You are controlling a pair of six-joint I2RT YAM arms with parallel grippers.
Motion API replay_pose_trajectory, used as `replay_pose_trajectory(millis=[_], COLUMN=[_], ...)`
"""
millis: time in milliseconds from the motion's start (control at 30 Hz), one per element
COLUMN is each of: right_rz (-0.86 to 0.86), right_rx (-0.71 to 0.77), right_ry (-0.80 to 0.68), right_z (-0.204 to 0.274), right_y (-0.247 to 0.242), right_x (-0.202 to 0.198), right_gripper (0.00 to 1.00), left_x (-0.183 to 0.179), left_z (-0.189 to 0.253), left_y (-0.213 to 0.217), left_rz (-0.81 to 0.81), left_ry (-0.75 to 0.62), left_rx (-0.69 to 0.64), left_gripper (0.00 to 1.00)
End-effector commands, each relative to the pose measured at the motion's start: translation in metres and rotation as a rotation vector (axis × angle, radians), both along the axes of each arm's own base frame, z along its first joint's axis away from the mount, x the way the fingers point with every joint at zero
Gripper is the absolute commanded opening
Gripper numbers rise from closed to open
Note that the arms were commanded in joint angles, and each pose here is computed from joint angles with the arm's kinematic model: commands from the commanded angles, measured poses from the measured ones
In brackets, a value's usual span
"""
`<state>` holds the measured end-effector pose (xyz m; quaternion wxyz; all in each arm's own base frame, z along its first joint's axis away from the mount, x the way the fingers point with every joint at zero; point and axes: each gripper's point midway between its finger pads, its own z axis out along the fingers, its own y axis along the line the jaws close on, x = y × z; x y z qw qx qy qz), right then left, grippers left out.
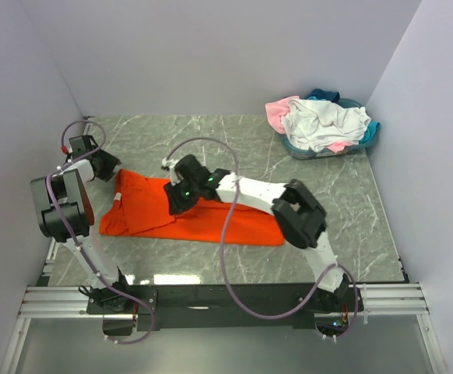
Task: Fold and stack the t-shirts
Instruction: Fold the tshirt
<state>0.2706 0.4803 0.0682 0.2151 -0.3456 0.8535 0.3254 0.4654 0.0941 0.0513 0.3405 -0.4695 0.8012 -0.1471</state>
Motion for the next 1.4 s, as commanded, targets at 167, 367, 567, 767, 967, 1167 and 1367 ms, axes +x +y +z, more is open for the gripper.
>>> replay_pose_trajectory(millis=[167,367,567,767,967,1167,1367], right_rz=[-0.398,-0.637,-0.81,-0.896,-0.95,-0.94,-0.935], right_rx=[0.052,-0.153,-0.24,-0.284,-0.293,-0.262,-0.231], right_ry=[-0.086,-0.105,-0.071,-0.051,-0.028,-0.004,0.023], right_z=[0.052,0.009,-0.013,-0.021,-0.026,-0.029,-0.031], right_y=[-0.126,-0.251,-0.324,-0.365,-0.389,-0.39,-0.384], right_x=[0.087,0.109,0.111,0.108,0.099,0.095,0.095], right_gripper=[0.42,0.42,0.42,0.43,0.44,0.44,0.44], left_x=[0.024,0.031,0.03,0.031,0.031,0.028,0.027], left_z=[0.008,0.003,-0.007,-0.012,-0.018,-0.021,-0.022], left_y=[-0.006,-0.015,-0.016,-0.016,-0.017,-0.018,-0.022], left_rz=[-0.032,-0.055,-0.058,-0.058,-0.065,-0.063,-0.07], left_ry=[-0.06,-0.054,-0.03,-0.019,-0.005,0.002,-0.006], left_rx=[-0.001,-0.008,-0.021,-0.029,-0.032,-0.042,-0.065], left_gripper=[0.49,0.48,0.43,0.39,0.37,0.33,0.3])
